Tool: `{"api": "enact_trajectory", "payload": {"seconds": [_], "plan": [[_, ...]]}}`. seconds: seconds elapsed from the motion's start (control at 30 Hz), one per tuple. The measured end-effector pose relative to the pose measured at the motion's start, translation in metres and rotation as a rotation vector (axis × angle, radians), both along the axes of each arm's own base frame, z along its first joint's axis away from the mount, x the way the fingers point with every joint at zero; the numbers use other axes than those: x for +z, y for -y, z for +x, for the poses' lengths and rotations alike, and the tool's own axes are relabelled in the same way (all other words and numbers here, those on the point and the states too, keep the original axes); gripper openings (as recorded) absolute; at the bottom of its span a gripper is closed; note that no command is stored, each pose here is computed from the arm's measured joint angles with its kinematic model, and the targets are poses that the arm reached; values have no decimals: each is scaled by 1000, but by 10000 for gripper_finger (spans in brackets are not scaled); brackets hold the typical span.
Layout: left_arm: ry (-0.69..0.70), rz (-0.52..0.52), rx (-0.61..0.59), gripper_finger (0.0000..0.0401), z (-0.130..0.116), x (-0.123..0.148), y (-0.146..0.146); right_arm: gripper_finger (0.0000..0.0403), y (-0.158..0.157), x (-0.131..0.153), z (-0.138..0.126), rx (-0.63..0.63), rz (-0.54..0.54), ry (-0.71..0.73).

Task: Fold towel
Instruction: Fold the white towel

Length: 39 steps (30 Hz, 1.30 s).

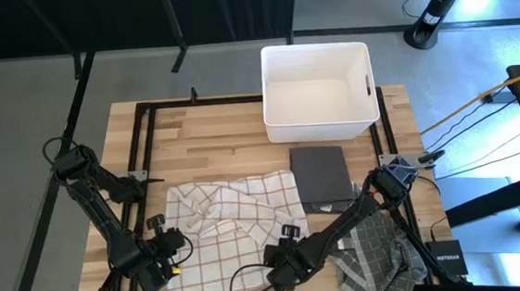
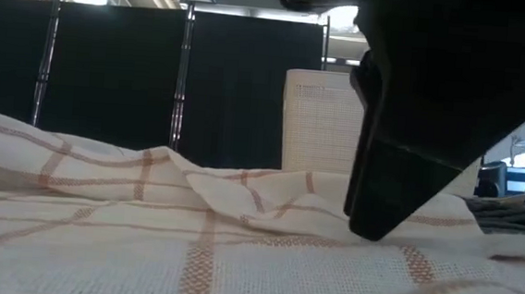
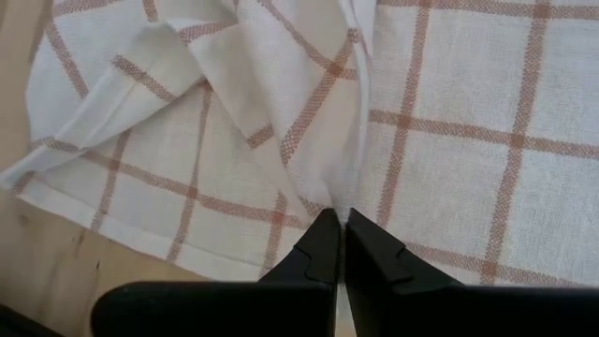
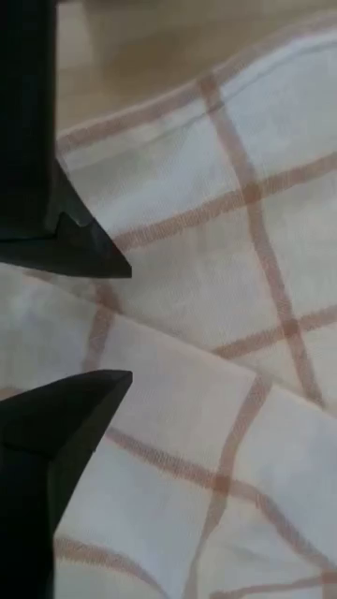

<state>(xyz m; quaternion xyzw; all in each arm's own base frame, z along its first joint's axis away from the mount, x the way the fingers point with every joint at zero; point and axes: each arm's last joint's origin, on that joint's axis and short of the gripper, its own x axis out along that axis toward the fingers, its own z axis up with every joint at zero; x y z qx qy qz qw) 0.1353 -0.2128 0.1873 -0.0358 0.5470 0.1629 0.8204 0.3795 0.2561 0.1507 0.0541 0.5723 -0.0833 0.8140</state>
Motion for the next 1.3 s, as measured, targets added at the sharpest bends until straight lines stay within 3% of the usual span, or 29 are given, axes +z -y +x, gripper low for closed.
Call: {"api": "enact_trajectory", "payload": {"seconds": [0.3, 0.73, 1.03, 1.17, 1.3], "plan": [[5, -2, 2, 1, -1, 0, 0, 132, 1, -6, -5, 7, -18, -49], [12, 3, 2, 1, -1, 0, 0, 120, -2, -7, -9, 67, -34, -73], [13, 4, 1, 1, -1, 0, 0, 9, -4, -6, -17, 101, -90, -102], [19, 7, 1, 1, -1, 0, 0, 21, -10, 12, -21, 104, -159, -87], [24, 12, -2, 1, 0, 0, 0, 8, -16, 38, -25, 117, -253, -50]]}}
